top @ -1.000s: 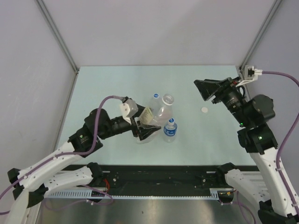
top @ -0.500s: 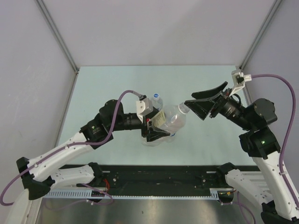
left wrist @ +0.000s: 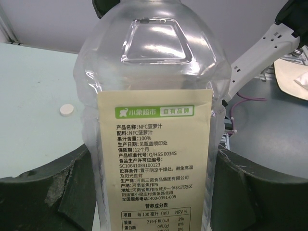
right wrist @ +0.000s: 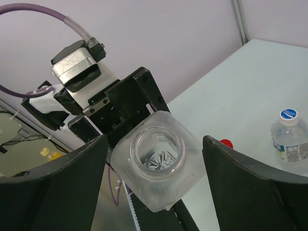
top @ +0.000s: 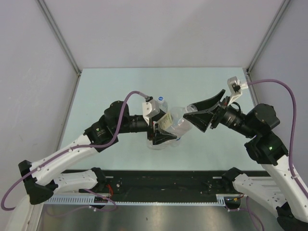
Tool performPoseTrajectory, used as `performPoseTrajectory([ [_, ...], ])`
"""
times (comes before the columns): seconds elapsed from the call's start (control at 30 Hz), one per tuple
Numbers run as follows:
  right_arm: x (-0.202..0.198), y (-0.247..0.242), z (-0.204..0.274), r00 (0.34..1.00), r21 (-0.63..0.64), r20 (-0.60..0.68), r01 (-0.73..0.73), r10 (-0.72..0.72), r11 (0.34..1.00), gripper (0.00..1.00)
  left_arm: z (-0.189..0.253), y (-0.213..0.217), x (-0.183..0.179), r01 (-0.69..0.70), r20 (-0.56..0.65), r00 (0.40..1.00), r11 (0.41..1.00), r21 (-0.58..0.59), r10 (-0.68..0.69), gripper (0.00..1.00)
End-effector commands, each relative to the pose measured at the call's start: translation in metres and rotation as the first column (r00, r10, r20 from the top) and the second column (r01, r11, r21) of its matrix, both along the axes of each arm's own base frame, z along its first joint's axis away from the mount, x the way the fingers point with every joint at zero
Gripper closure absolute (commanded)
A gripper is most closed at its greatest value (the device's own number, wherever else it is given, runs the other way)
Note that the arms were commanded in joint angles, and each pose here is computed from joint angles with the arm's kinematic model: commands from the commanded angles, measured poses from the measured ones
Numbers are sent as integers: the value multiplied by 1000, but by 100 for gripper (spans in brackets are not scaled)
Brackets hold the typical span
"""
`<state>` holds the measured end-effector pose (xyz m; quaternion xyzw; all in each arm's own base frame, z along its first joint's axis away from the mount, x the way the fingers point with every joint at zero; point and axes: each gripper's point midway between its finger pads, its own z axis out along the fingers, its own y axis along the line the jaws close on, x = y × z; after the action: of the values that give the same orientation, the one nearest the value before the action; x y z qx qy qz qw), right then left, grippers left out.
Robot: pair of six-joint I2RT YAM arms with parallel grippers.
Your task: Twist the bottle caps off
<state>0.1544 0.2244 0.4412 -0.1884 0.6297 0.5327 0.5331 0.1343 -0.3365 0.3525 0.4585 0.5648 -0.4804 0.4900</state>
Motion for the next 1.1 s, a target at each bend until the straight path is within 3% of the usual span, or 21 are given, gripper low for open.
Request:
performPoseTrajectory([
  [0.0,0,2,7,999,-7,38,18,-17,1000,20,31,-1,-4,24,47,999,997,-69,-21,98],
  [0.23,2,3,5,999,-14,39,34,-34,999,50,29,0,-5,24,46,999,997,-67,-21,95],
  [0.33,2,2,6,998,-11,43,36,-35,999,64,29,2,-5,21,51,999,997,-69,-17,88],
  [0.5,1,2,7,998,-7,42,35,-35,999,100,31,4,-3,0,62,998,997,-73,4,58],
  [0.53,0,1,8,999,-4,42,35,-35,999,100,33,6,-3,-2,68,998,997,-79,8,54],
  [0.57,-1,1,9,998,0,47,33,-33,999,100,34,6,-1,-18,66,998,996,-82,23,41],
  [0.6,-2,0,10,998,4,49,33,-33,999,100,35,7,0,-24,67,997,996,-82,29,35],
  [0.63,-1,0,12,998,11,51,39,-39,999,100,37,8,0,-27,70,997,996,-86,33,22],
  [0.67,-2,-1,15,997,17,58,42,-43,999,100,38,9,0,-28,70,997,996,-86,34,1],
  [0.87,8,-19,50,981,62,105,156,-162,986,100,78,29,-5,-68,135,987,991,-117,84,0],
  [1.07,49,-45,101,895,106,155,406,-418,908,100,130,82,-18,-159,246,945,962,-222,214,0],
])
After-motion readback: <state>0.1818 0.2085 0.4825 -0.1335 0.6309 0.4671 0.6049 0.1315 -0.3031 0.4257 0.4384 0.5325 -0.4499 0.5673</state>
